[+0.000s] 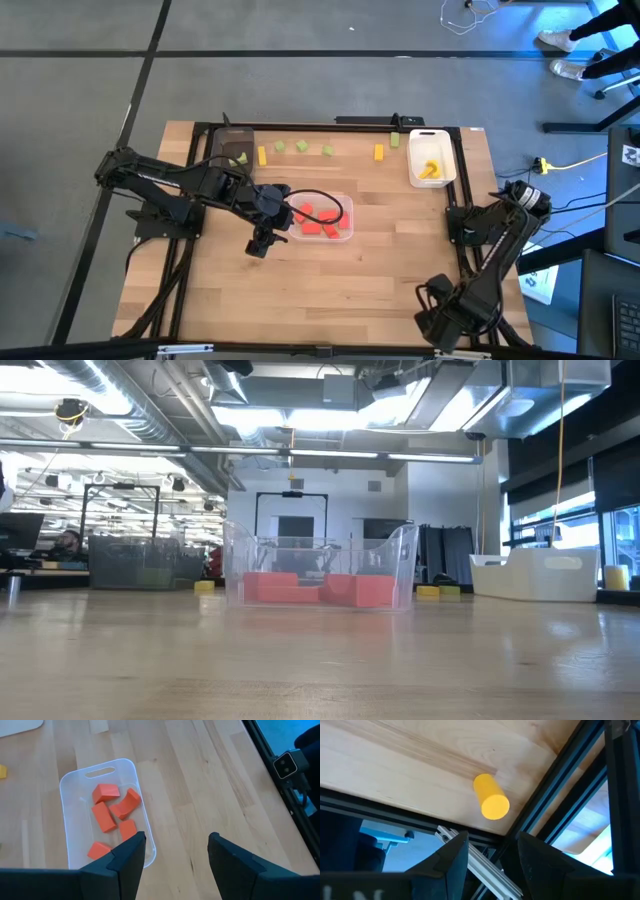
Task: Sort & place blocks by color
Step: Put the yellow block into the white bin
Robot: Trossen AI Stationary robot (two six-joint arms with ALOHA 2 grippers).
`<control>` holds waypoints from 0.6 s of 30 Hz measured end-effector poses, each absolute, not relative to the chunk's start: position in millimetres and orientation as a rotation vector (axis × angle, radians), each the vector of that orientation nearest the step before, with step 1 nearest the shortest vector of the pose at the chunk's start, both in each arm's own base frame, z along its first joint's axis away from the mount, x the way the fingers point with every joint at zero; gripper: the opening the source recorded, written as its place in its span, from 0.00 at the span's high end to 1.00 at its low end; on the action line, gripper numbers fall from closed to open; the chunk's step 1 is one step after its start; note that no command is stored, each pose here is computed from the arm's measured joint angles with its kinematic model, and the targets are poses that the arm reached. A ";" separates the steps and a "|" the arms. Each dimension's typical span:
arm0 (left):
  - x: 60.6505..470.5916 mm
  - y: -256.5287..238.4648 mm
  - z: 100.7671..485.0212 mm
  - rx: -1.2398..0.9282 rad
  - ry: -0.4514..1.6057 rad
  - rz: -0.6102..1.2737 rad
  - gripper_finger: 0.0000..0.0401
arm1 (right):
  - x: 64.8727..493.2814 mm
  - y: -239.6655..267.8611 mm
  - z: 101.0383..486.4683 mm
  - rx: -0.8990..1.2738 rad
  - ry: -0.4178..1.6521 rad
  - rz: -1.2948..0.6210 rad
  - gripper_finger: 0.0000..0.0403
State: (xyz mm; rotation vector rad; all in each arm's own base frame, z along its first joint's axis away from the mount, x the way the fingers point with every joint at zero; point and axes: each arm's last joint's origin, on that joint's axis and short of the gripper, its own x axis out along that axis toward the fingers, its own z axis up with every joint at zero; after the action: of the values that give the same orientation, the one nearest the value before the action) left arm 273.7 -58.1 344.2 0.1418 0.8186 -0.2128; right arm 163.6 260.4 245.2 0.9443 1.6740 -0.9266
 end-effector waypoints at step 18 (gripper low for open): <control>273.7 -58.1 344.2 0.123 0.820 -0.204 0.50 | 160.9 253.2 244.9 0.818 1.639 -0.914 0.57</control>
State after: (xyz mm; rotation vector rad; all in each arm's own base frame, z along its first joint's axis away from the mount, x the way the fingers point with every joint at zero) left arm 273.7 -58.1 344.2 0.1233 0.8204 -0.2038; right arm 160.9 253.2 244.9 0.8175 1.6389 -0.9141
